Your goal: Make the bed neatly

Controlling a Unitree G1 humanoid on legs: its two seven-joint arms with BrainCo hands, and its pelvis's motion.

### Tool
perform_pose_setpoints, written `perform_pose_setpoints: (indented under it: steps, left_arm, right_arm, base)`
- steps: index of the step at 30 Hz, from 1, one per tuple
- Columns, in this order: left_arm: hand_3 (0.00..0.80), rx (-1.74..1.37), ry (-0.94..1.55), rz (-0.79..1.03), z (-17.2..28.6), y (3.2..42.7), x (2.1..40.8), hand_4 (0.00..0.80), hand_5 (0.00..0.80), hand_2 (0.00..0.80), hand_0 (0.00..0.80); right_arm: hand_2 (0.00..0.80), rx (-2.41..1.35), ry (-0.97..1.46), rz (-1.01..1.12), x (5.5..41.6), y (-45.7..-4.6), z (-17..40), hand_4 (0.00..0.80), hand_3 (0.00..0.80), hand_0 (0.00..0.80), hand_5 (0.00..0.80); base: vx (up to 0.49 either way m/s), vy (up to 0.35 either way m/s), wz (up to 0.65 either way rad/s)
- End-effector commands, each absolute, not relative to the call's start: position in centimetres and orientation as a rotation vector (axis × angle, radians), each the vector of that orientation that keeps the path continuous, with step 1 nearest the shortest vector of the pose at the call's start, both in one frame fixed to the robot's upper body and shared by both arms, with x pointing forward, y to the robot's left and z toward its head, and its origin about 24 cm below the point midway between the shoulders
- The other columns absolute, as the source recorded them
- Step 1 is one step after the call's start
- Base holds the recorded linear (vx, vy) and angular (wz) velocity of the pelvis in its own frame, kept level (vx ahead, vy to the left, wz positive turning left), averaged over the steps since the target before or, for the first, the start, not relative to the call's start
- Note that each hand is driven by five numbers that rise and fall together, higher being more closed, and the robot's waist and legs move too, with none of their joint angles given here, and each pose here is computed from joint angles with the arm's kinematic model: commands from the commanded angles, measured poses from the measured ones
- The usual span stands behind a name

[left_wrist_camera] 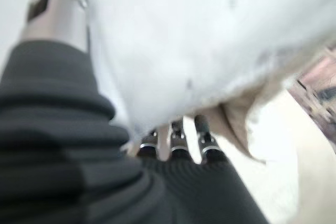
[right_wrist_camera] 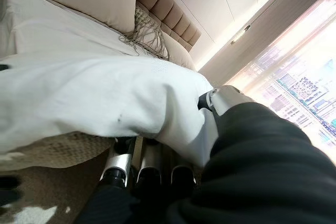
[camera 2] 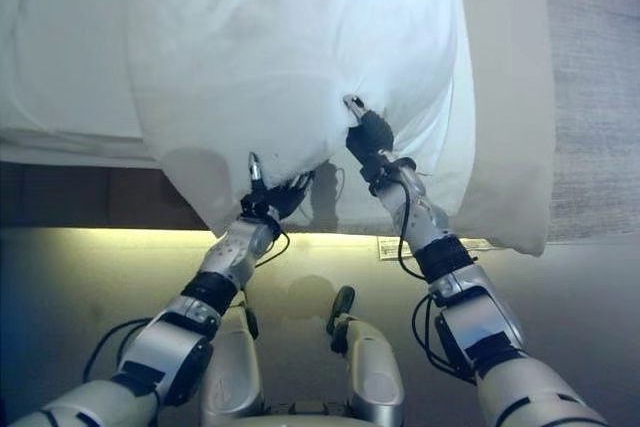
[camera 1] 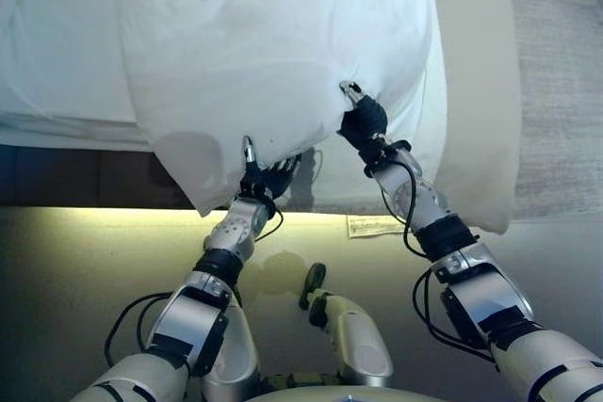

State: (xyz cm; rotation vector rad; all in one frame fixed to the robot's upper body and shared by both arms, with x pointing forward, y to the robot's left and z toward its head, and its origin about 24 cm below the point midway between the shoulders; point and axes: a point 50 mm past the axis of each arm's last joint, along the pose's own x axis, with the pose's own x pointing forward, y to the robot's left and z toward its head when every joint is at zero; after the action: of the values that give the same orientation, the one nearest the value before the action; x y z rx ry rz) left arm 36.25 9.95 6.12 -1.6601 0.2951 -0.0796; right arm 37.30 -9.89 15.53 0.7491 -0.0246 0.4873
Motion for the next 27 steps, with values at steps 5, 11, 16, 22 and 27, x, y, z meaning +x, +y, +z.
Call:
perform_pose_setpoints:
  steps: [5,11,16,22,27]
  left_arm:
    - [0.000,-1.750,-0.045,-0.255,13.0,10.7,38.2,0.000,0.000,0.000,0.000]
    - [0.000,-1.779,-0.173,-0.152,12.5,13.1,37.9,0.000,0.000,0.000,0.000]
    - [0.000,-1.780,-0.275,-0.016,10.9,16.3,37.2,0.000,0.000,0.000,0.000]
    - [0.000,-1.750,-0.424,0.150,9.6,21.3,36.0,0.000,0.000,0.000,0.000]
    - [0.000,-1.703,-0.473,0.225,8.8,24.7,34.9,0.000,0.000,0.000,0.000]
  right_arm:
    - [0.800,0.767,-0.202,0.684,35.3,-8.4,19.1,0.800,0.800,0.800,0.800]
    - [0.800,0.758,-0.157,0.623,35.3,-9.4,17.2,0.800,0.800,0.800,0.800]
    - [0.800,0.754,-0.106,0.548,35.3,-10.8,15.1,0.800,0.800,0.800,0.800]
    - [0.000,0.681,0.024,0.461,35.0,-12.8,11.8,0.000,0.000,0.000,0.000]
    - [0.000,0.627,0.209,0.438,33.2,-14.1,7.4,0.000,0.000,0.000,0.000]
  base:
    - [0.000,0.000,0.00]
    - [0.019,-0.033,0.01]
    - [0.039,-0.040,0.07]
    - [0.067,0.008,0.07]
    - [0.071,0.060,0.06]
